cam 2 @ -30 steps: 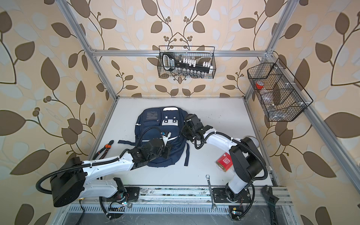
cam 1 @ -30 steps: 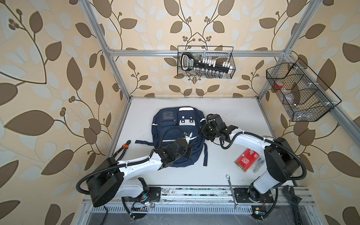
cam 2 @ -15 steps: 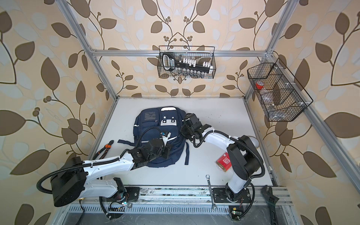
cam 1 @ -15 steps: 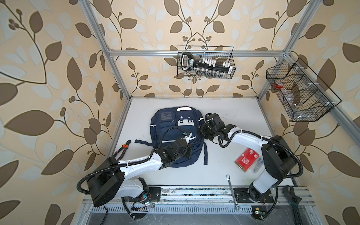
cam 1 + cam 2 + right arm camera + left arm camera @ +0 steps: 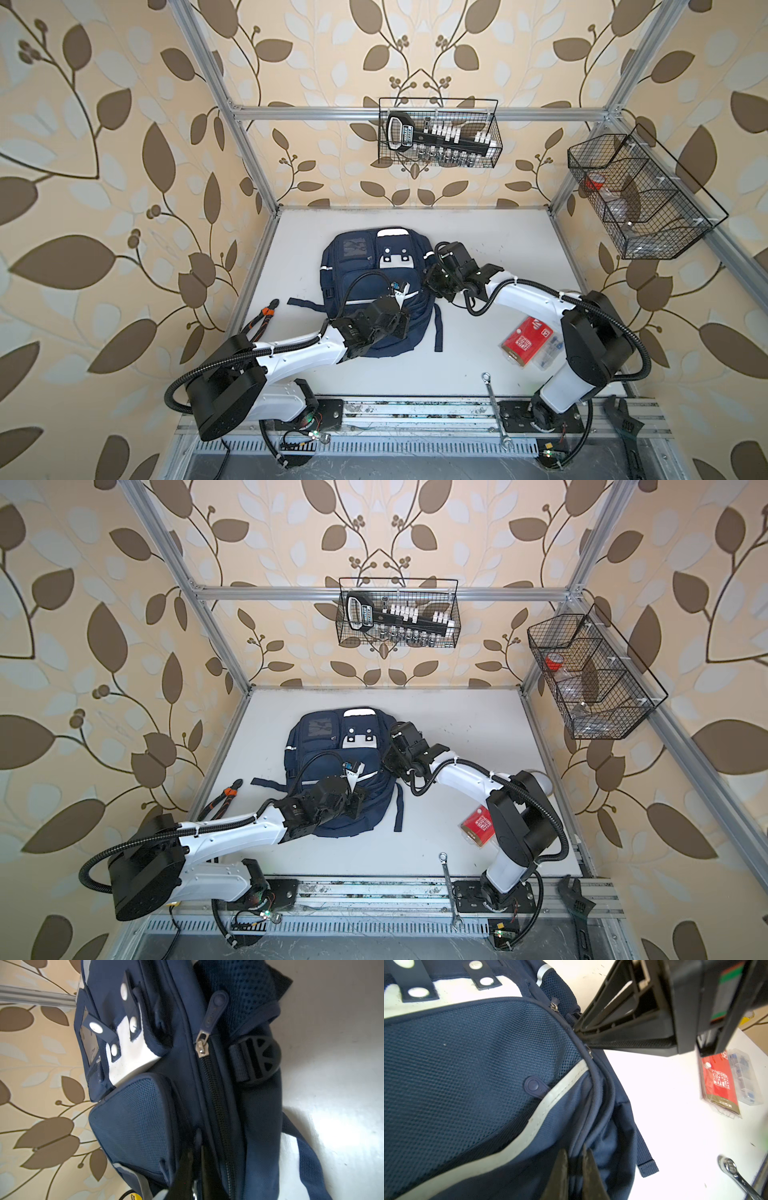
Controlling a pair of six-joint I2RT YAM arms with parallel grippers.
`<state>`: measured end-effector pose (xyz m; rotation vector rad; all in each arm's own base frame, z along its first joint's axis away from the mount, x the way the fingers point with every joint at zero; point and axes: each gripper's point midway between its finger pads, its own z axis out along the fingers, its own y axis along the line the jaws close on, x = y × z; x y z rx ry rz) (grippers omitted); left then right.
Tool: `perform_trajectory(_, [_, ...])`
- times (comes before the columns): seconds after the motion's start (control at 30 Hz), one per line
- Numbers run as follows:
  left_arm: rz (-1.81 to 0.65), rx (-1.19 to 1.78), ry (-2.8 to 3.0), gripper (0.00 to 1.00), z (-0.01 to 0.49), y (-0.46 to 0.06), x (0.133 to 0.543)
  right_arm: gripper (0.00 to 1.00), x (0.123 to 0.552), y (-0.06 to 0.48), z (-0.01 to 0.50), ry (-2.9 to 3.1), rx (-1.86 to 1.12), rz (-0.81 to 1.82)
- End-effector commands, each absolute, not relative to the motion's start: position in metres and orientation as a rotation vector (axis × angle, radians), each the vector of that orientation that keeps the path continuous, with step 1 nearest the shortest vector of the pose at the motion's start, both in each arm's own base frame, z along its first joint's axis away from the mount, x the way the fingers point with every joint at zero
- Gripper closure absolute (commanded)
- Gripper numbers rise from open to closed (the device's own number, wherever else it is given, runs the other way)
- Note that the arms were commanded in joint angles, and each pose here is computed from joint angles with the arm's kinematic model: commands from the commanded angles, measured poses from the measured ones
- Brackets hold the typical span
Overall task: Pack books, pencil case, and school supplies into a backpack
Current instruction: Rotate the student bag at the center of the table.
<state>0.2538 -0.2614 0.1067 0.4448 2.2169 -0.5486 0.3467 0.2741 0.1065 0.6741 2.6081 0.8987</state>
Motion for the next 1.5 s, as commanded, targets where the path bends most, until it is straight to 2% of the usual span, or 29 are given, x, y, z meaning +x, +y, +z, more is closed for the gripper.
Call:
perform_trajectory(0.0, [-0.488,0.413,2.378,1.00,0.067,-0.240,0.236,0.89,0.350,0.287,0.104,2.629,0.671,0.930])
perform_trajectory(0.23, [-0.483,0.416,2.378,1.00,0.067,-0.240,0.237,0.87,0.353,0.292,0.094,2.631,0.711,0.977])
perform_trajectory(0.3, [-0.482,0.417,2.378,1.00,0.067,-0.241,0.238,0.91,0.355,0.290,0.094,2.626,0.718,0.981])
perform_trajectory(0.37, [-0.480,0.417,2.375,1.00,0.067,-0.242,0.239,1.00,0.356,0.285,0.097,2.612,0.731,0.973])
perform_trajectory(0.53, [-0.434,0.399,2.396,1.00,0.061,-0.242,0.245,1.00,0.358,0.250,0.130,2.508,0.753,0.826])
perform_trajectory(0.63, [-0.417,0.362,2.410,1.00,0.058,-0.246,0.253,1.00,0.342,0.233,0.143,2.461,0.803,0.770])
perform_trajectory(0.77, [-0.458,0.302,2.394,1.00,0.064,-0.262,0.267,1.00,0.300,0.215,0.143,2.340,0.991,0.821])
perform_trajectory(0.9, [-0.563,0.205,2.328,1.00,0.089,-0.283,0.284,1.00,0.268,0.219,0.130,2.336,1.065,0.840])
perform_trajectory(1.03, [-0.744,0.194,2.254,1.00,0.125,-0.316,0.294,1.00,0.274,0.212,0.122,2.323,1.083,0.814])
perform_trajectory(1.1, [-0.796,0.193,2.242,0.70,0.141,-0.324,0.293,1.00,0.289,0.204,0.124,2.316,1.059,0.806])
perform_trajectory(1.13, [-0.798,0.187,2.239,0.61,0.146,-0.321,0.292,1.00,0.297,0.198,0.123,2.320,1.066,0.800])
perform_trajectory(1.17, [-0.771,0.172,2.251,0.41,0.147,-0.314,0.290,1.00,0.304,0.195,0.124,2.322,1.057,0.813])
perform_trajectory(1.2, [-0.756,0.160,2.234,0.08,0.161,-0.304,0.286,1.00,0.312,0.193,0.127,2.320,1.034,0.831])
perform_trajectory(1.23, [-0.722,0.155,2.241,0.01,0.165,-0.294,0.283,1.00,0.315,0.191,0.129,2.326,1.021,0.831])
perform_trajectory(1.37, [-0.557,0.120,2.317,0.01,0.163,-0.246,0.260,1.00,0.314,0.186,0.142,2.308,0.965,0.828])
perform_trajectory(1.47, [-0.565,0.016,2.439,0.01,0.146,-0.218,0.229,1.00,0.301,0.185,0.132,2.333,0.963,0.860])
